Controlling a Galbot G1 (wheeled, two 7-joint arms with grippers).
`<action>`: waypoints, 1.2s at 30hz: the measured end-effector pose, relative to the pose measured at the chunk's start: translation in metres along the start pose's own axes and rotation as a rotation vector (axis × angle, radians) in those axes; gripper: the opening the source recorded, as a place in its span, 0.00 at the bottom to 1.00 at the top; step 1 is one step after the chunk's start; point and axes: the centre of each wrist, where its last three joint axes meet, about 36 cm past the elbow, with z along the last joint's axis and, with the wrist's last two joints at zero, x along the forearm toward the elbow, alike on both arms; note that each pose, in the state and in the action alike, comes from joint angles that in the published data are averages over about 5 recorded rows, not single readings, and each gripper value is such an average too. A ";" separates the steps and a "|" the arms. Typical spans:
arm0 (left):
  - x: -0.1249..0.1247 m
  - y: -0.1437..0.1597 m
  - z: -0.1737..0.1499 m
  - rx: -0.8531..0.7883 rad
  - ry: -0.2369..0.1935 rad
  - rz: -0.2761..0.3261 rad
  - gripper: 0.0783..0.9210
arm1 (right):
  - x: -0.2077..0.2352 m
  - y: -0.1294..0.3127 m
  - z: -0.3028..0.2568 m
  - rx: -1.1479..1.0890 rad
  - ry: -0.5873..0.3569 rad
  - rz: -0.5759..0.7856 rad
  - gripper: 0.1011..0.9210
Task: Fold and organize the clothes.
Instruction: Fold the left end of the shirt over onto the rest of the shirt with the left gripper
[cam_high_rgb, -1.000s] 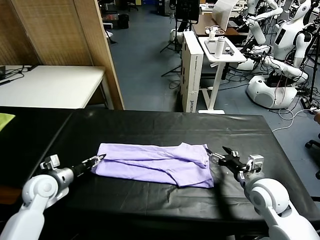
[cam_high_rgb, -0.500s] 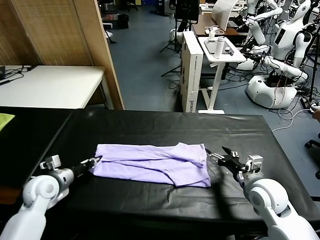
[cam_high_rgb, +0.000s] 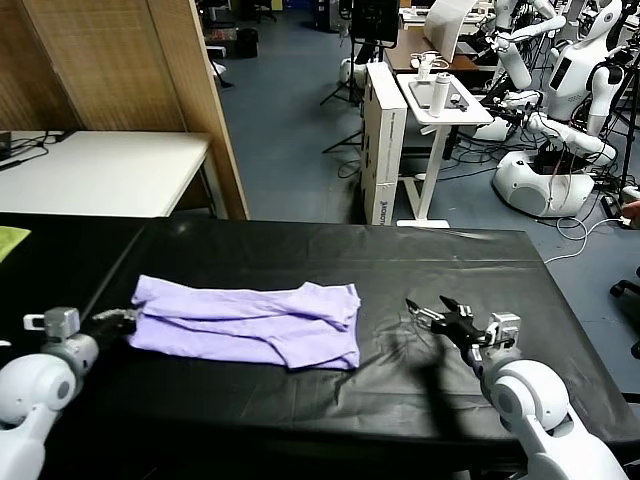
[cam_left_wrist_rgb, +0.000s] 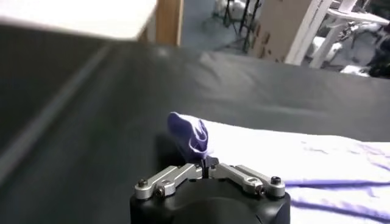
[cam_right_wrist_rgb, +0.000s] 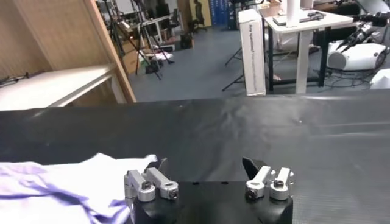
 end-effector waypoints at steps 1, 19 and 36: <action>0.002 -0.002 0.000 -0.009 -0.003 -0.002 0.09 | 0.001 0.000 0.000 0.000 0.000 0.000 0.98; 0.016 -0.112 -0.004 0.236 0.049 0.269 0.09 | 0.022 -0.004 0.008 0.002 -0.011 0.062 0.98; 0.004 -0.192 -0.013 0.286 0.031 0.450 0.09 | 0.027 -0.009 0.015 -0.010 -0.007 0.094 0.98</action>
